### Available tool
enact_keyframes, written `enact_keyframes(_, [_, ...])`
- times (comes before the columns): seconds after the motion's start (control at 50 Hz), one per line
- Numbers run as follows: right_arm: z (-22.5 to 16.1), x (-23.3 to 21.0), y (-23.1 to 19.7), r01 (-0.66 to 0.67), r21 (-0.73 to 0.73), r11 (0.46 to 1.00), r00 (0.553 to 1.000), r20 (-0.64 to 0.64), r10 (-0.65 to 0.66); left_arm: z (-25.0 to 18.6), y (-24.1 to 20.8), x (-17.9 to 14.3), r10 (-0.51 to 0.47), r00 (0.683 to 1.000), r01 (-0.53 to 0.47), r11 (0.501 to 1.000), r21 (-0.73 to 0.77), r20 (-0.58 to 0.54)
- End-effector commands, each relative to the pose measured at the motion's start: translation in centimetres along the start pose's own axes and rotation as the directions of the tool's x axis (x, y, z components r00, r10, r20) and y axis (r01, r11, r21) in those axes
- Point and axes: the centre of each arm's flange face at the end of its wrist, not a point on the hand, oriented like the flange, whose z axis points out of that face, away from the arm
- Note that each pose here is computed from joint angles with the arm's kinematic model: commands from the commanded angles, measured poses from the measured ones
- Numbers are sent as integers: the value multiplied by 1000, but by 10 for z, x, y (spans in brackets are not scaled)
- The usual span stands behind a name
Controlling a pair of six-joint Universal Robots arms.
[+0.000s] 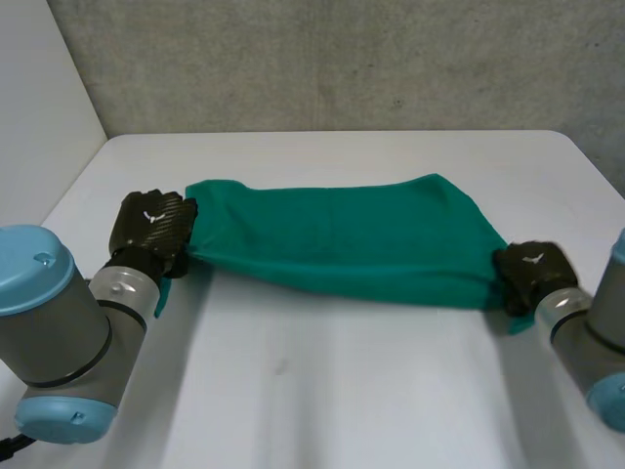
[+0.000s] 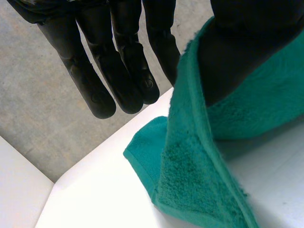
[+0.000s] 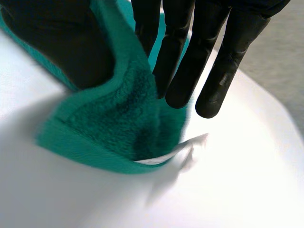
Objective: Fold the towel.
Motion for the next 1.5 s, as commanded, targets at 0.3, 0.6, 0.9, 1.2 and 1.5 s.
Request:
enact_keyframes(0.3, [-101,64,-111,348,13,938,937,36,-348,-70,-60,-37,111,994,-112,990,-90,-19])
enact_keyframes(0.6, [-69,32,-42,502,-194,843,836,358,-415,-49,25,-10,269,935,-340,868,-363,-232])
enact_keyframes(0.9, [-29,92,-242,299,444,845,925,-353,-141,68,-171,-84,205,886,-361,868,341,416])
enact_keyframes(1.2, [-51,85,-232,207,537,818,956,-291,-51,59,-141,-104,45,914,-207,905,371,403])
enact_keyframes(1.5, [24,19,-91,208,132,969,978,-25,-207,57,11,-43,121,973,-125,992,9,199])
